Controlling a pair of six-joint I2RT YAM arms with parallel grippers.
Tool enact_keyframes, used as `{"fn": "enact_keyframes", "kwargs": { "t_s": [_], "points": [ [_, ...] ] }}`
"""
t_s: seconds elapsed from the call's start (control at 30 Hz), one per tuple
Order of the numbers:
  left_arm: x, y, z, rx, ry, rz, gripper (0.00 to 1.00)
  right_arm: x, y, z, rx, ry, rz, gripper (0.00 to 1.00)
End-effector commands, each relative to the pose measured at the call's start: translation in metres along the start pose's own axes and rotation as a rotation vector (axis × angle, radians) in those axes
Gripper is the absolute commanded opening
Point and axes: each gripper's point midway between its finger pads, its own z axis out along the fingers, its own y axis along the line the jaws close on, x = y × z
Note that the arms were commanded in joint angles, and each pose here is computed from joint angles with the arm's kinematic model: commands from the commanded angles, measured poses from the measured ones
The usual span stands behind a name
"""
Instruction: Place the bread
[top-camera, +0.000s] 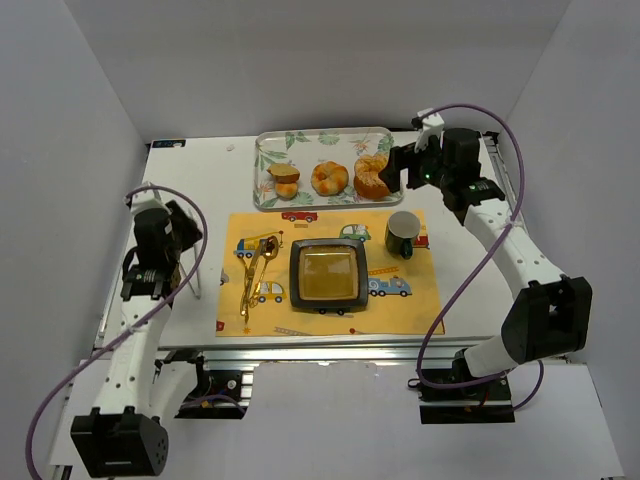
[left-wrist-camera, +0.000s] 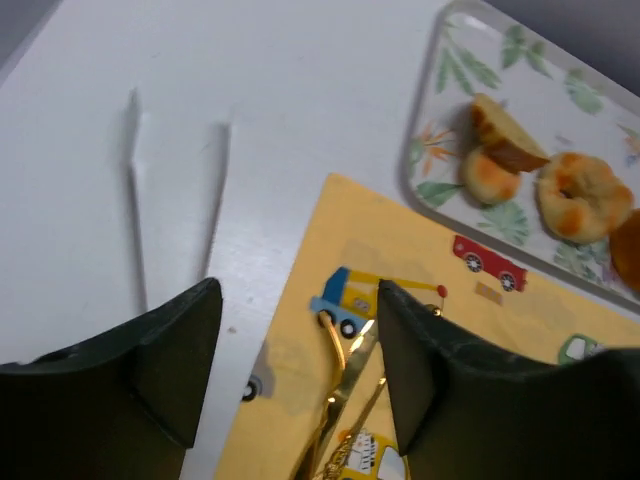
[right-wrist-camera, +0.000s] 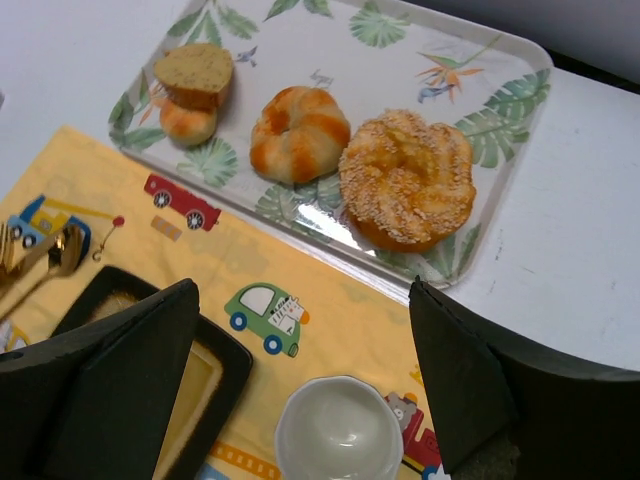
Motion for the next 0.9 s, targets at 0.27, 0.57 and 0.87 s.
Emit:
{"fn": "enact_keyframes", "kwargs": {
  "t_s": [0.27,0.57,0.87],
  "points": [
    [0.076,0.091,0.014,-0.32,0.254,0.033,0.68,0.042,0.102,-0.049,-0.726,-0.099,-0.434,0.21],
    [0.12,0.119,0.075,-0.332,0.521,0.183,0.91,0.035,0.096,-0.04,-0.702,-0.094,-0.407,0.9],
    [0.16,0.114,0.113,-0.199,0.596,0.222,0.74,0.033,0.093,-0.04,-0.685,-0.094,-0.385,0.89]
  ]
}}
